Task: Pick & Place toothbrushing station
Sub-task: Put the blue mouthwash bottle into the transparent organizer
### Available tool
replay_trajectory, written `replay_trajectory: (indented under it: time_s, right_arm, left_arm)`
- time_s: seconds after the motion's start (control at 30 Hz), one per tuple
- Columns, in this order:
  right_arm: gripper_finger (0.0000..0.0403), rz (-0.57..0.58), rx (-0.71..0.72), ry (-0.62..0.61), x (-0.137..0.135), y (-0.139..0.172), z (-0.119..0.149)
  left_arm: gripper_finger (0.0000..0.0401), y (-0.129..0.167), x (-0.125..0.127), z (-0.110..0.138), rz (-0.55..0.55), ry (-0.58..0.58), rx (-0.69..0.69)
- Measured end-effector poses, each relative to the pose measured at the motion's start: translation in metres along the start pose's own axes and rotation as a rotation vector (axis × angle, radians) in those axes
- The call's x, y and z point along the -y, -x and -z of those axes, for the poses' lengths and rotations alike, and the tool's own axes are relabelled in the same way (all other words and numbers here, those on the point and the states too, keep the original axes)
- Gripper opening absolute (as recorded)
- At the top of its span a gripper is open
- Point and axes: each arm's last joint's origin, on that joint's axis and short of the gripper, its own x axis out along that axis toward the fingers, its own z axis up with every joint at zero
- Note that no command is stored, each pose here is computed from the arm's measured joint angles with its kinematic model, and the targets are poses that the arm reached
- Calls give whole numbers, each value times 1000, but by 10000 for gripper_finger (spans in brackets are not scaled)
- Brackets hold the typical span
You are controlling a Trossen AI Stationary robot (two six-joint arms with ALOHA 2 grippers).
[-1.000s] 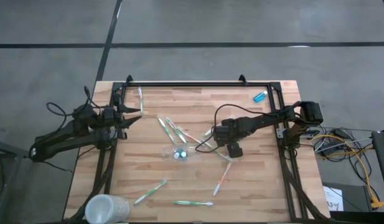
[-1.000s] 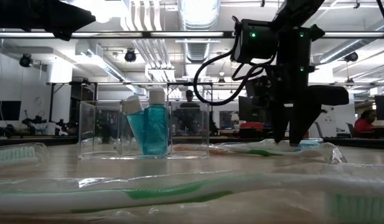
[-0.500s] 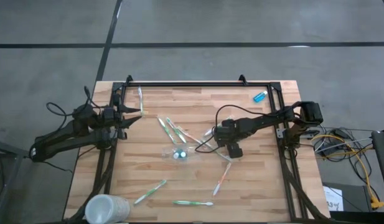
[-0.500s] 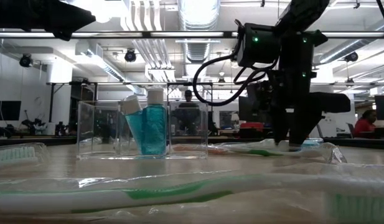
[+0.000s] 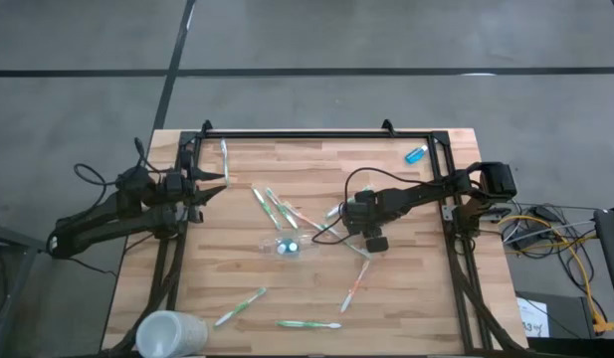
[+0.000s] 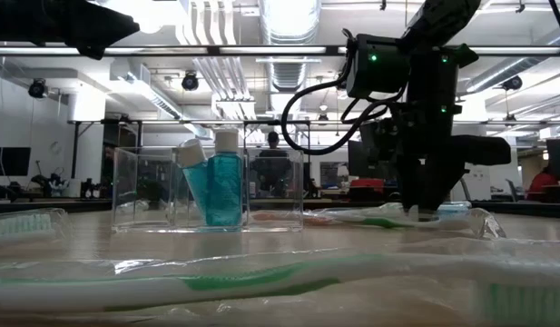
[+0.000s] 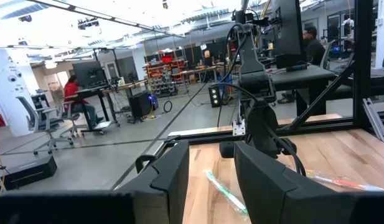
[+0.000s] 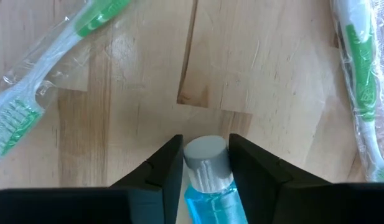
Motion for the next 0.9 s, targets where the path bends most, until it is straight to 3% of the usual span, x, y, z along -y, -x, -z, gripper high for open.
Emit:
replay_trajectory:
  time_s: [0.17,0.9]
  right_arm:
    - [98,4,0,-10,0,0,0]
    - [98,70,33,-53,4,8,-7]
  left_arm:
    - [133,0,0,0,0,0,0]
    - [133,0,0,0,0,0,0]
